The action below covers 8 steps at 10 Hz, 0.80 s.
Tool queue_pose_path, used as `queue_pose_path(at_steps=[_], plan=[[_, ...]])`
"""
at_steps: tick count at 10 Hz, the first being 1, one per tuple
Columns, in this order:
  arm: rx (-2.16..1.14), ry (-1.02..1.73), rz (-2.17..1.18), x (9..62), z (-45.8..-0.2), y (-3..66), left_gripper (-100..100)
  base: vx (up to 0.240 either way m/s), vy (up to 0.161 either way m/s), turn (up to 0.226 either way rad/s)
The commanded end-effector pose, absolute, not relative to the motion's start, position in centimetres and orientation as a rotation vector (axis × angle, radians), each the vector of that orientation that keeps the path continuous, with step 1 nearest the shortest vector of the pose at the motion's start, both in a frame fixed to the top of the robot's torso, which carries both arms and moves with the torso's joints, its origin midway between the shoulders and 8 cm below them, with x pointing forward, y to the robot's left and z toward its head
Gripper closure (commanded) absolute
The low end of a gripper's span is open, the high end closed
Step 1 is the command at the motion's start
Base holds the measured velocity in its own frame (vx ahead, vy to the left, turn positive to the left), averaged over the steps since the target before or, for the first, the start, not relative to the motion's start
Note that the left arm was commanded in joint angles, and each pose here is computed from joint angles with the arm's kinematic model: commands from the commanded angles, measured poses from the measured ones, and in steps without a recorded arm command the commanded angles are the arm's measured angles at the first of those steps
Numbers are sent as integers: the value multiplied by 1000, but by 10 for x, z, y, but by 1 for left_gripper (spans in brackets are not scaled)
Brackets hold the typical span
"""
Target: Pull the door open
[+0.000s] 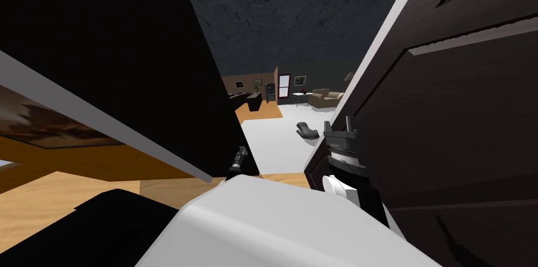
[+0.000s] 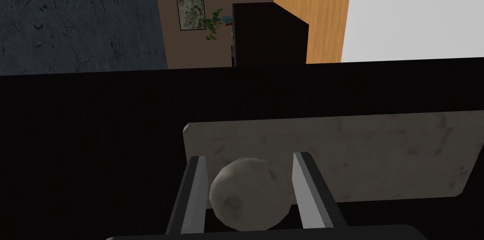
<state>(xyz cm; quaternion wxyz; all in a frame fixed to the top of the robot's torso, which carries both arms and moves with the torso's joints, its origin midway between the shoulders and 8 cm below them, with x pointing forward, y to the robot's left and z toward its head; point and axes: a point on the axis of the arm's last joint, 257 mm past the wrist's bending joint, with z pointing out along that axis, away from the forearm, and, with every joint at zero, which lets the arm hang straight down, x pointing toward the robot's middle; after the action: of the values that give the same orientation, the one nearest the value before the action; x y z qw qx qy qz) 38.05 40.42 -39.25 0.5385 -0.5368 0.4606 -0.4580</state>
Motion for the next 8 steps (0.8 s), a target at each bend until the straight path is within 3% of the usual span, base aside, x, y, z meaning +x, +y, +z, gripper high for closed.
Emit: queue_pose_path(at_steps=[1, 3, 8], plan=[[-1273, 1092, -1090, 381, -391, 405, 100, 0, 0, 0], [-1268, 1106, -1102, 375, -392, 404, 100, -50, 12, -61], [-1243, 1148, -1146, 357, -392, 402, 100, -194, 50, -120]])
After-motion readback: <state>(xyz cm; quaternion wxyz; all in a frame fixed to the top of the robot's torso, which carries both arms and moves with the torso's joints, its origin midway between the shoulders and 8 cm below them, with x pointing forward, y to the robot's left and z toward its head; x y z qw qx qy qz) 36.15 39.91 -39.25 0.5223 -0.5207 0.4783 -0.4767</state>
